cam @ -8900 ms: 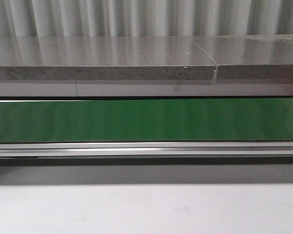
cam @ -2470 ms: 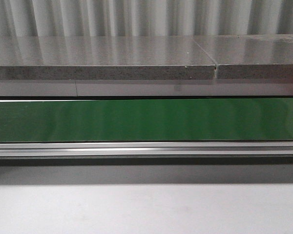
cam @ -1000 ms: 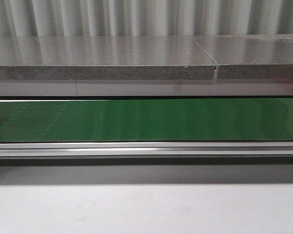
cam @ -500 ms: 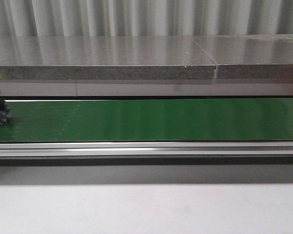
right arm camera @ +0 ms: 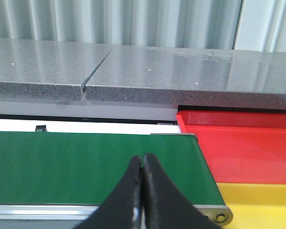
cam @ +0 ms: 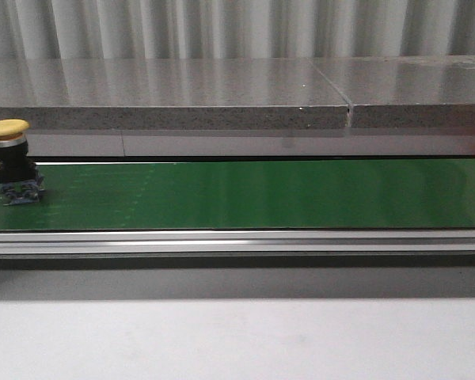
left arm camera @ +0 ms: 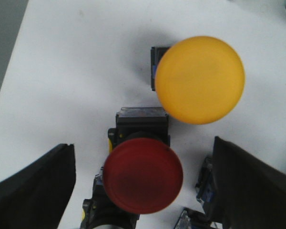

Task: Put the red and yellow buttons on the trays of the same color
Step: 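Grasp a red-capped button with the left gripper and lift it over the belt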

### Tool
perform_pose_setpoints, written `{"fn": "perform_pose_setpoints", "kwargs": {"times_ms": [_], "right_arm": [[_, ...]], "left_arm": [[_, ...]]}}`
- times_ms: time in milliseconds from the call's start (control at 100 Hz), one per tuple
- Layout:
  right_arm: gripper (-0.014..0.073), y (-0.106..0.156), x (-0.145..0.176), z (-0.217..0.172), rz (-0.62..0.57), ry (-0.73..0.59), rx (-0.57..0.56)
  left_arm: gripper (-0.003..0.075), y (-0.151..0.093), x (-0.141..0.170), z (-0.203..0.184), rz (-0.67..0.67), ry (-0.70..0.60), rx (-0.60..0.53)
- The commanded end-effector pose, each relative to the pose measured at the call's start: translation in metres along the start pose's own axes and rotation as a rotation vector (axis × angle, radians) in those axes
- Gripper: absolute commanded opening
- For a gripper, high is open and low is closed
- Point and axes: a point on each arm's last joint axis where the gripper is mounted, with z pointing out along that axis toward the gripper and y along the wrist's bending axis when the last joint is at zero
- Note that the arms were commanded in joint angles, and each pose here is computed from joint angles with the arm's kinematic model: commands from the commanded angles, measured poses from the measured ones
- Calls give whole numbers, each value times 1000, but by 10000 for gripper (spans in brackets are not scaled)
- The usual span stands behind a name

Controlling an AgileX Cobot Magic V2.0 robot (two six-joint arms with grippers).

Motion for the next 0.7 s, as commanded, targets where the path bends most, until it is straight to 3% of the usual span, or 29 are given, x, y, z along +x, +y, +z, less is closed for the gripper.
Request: {"fn": "perform_pose_setpoints", "kwargs": {"times_ms": [0,220,290,500,690], "right_arm": [[-66,1,-9,-2,-13,-92,-10],[-66,1,-9,-2,-13,-92,-10],[-66,1,-9,-2,-13,-92,-10],[-66,1,-9,-2,-13,-92,-10],[-66,1,-9,-2,-13,-92,-10]], "left_arm": [[536,-1,-7,-23,5,-92,-11],[302,0,-8,-23,5,-103,-13],[262,0,-8,-23,4,-110,-14],[239,-1,-9,-29,5,-133,-17],[239,-4,-4,-58,10,-197,-27]]}}
